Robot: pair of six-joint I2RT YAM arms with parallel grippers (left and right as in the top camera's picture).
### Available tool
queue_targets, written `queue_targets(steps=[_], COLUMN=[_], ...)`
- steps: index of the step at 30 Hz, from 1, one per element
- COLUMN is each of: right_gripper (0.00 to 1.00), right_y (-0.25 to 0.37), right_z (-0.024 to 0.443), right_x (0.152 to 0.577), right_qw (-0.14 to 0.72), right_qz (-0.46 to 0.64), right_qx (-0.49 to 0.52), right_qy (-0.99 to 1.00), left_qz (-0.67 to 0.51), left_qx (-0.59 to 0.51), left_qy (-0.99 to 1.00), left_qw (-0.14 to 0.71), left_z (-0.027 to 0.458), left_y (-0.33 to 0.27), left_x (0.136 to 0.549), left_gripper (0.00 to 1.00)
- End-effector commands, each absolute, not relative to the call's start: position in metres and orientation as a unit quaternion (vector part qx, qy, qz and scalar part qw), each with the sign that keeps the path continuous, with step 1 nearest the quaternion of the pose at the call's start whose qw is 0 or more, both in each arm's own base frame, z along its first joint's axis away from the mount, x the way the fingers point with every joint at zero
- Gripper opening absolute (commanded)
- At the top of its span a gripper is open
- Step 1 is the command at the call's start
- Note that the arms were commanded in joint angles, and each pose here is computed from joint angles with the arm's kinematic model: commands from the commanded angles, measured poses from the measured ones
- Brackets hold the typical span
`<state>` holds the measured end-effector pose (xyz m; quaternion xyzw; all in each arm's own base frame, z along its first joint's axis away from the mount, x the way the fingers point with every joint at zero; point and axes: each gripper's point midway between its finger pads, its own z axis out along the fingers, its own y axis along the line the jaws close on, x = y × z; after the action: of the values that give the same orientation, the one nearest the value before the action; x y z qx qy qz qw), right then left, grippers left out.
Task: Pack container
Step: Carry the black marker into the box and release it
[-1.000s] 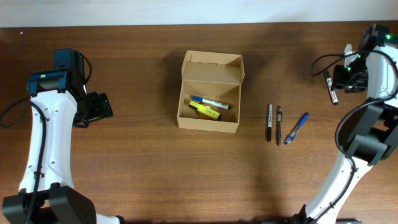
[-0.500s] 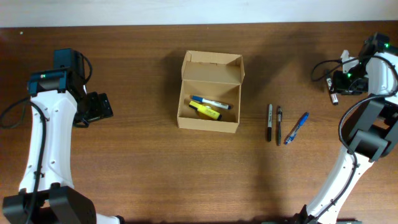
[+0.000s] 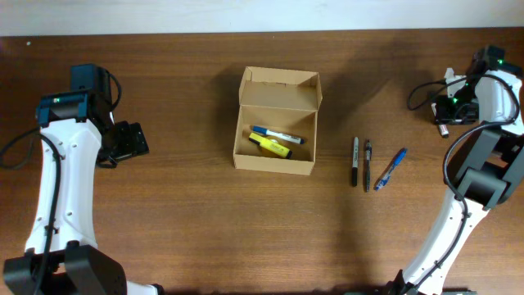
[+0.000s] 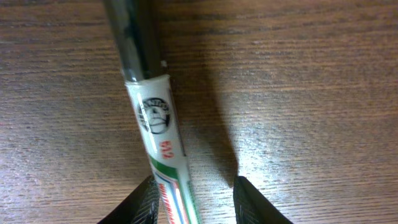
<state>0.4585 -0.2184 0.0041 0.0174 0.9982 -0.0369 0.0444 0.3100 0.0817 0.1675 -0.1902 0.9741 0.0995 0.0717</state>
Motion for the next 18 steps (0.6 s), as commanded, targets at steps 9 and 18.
queue_targets(steps=[9, 18], right_gripper=[0.14, 0.04], right_y=[-0.203, -0.17], right_z=[-0.008, -0.002], right_x=[0.46, 0.468], right_qw=[0.024, 0.043], right_qz=[-0.045, 0.027], right_qx=[-0.004, 0.039], right_qy=[0.999, 0.998], left_qz=[0.096, 0.096], left_qx=[-0.186, -0.186], left_qy=[0.974, 0.974], left_qw=[0.084, 0.084], left_z=[0.175, 0.175], left_y=[0.082, 0.082], left_x=[0.308, 0.308], left_gripper=[1.0, 1.0])
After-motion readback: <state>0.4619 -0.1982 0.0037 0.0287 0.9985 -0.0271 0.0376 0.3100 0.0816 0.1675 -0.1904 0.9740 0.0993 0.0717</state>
